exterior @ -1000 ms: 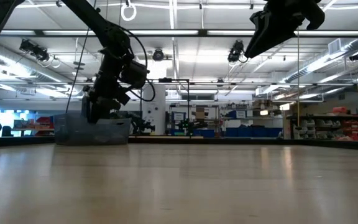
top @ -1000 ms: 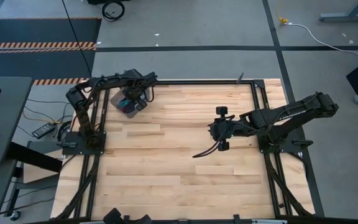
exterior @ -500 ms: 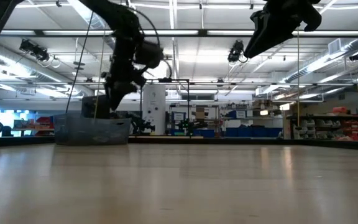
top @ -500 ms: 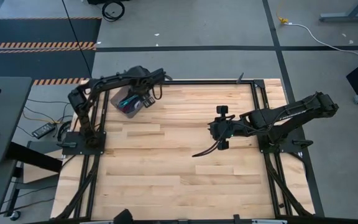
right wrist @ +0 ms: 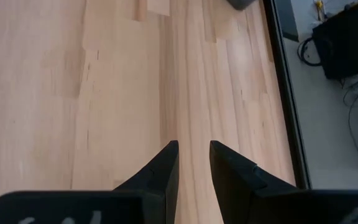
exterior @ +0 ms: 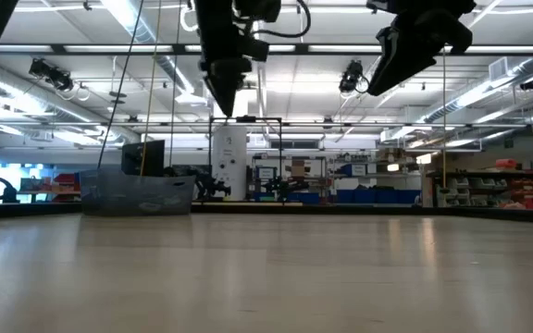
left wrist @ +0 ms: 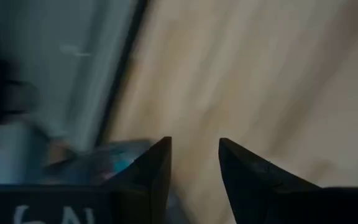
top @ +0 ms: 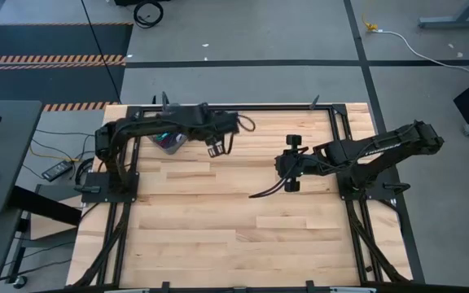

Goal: Pick and place USB-C Cables
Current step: Move the black bin to the center of the table

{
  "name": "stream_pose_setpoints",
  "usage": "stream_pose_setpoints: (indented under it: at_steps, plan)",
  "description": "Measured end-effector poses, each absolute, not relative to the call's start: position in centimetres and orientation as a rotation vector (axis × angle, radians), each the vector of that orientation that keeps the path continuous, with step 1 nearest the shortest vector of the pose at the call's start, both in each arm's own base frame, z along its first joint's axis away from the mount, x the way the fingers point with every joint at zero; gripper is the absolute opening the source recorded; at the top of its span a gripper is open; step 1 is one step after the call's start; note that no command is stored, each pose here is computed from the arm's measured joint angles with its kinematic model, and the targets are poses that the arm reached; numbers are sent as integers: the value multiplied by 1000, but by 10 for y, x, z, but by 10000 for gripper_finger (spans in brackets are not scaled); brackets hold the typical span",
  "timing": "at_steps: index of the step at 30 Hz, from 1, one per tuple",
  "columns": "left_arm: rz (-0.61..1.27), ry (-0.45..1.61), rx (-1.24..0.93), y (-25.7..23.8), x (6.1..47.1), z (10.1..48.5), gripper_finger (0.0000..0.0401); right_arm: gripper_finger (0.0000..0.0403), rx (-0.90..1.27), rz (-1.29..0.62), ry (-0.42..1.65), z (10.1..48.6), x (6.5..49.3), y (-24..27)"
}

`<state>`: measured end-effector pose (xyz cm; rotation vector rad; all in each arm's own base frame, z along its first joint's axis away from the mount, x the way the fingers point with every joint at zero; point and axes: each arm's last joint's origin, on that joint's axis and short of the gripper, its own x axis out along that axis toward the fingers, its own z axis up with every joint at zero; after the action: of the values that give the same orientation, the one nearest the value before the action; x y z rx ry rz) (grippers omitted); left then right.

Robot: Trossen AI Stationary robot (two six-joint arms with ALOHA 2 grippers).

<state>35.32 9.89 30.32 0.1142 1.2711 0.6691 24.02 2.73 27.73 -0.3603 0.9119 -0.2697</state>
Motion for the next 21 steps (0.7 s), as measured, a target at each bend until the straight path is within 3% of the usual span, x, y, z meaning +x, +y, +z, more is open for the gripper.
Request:
stream_pose_setpoints:
  at_steps: [3, 10, 17, 21]
  plan:
    - [769, 1333, 214, 98, 346, 303, 136, 95, -337, -276, 919, 277, 240, 26]
    - [779, 1448, -69, 134, 324, 280, 120, 95, -328, -271, 921, 276, 240, 26]
    - [765, 1475, -412, 192, 285, 221, 112, 95, -326, -265, 922, 276, 239, 27]
    - [813, 1511, -484, 205, 264, 199, 120, 95, -344, -256, 926, 276, 239, 27]
